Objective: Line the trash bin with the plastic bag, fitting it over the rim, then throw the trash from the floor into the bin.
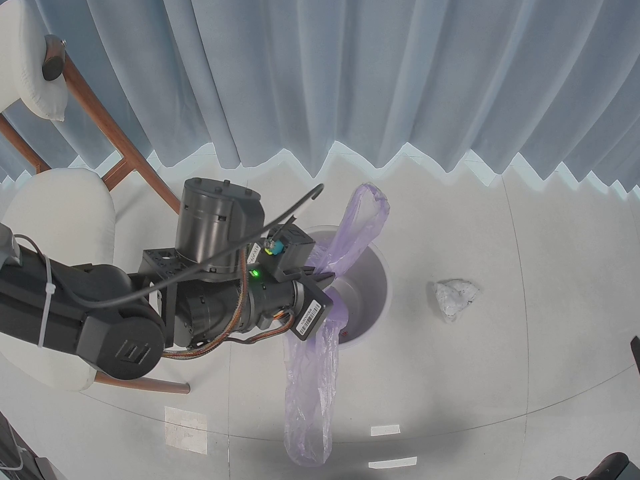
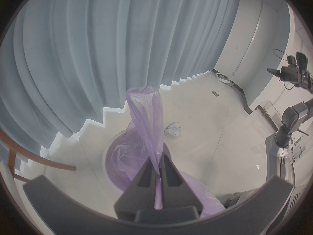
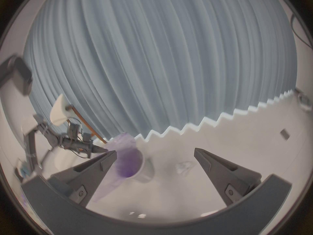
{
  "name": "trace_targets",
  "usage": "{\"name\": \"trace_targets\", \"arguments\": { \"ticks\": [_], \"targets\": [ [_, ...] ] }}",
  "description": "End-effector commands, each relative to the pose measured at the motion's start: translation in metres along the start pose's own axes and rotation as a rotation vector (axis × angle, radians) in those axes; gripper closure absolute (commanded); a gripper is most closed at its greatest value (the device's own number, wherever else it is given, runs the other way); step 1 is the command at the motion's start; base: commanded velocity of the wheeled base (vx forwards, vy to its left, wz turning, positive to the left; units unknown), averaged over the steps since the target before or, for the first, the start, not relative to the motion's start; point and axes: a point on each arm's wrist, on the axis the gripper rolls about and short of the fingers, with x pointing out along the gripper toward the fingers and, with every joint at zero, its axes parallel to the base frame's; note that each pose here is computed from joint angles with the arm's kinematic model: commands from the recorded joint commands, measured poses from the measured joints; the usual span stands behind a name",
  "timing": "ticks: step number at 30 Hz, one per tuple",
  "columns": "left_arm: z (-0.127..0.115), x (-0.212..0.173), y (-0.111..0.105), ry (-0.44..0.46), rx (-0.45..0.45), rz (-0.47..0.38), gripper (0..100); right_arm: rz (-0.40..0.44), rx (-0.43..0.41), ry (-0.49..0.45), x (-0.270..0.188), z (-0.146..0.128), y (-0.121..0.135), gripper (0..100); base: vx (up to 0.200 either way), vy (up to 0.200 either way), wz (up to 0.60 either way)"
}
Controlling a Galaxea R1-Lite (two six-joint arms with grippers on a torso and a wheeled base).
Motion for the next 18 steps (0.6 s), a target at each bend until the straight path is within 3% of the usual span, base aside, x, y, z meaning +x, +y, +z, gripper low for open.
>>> {"name": "trace_targets", "arguments": {
  "ticks": [1, 3, 11, 18],
  "targets": [
    [0.002, 0.005, -0.014, 0.006, -0.003, 0.014, 100, 0.154, 0.372, 0.372, 0.107, 0.048, 0.029, 0, 0.0, 0.0, 0.0],
    [0.0, 0.004, -0.022, 0.015, -0.008, 0.011, 100, 0.146, 0.404, 0.46, 0.133, 0.045, 0.033, 0, 0.0, 0.0, 0.0],
    [0.0, 0.004, -0.025, 0.024, -0.038, 0.038, 100, 0.157, 0.377, 0.63, 0.179, 0.026, 0.052, 0, 0.0, 0.0, 0.0],
    [-0.001, 0.003, -0.027, 0.029, -0.035, 0.033, 100, 0.135, 0.37, 0.66, 0.227, 0.023, 0.064, 0, 0.0, 0.0, 0.0]
  ]
}}
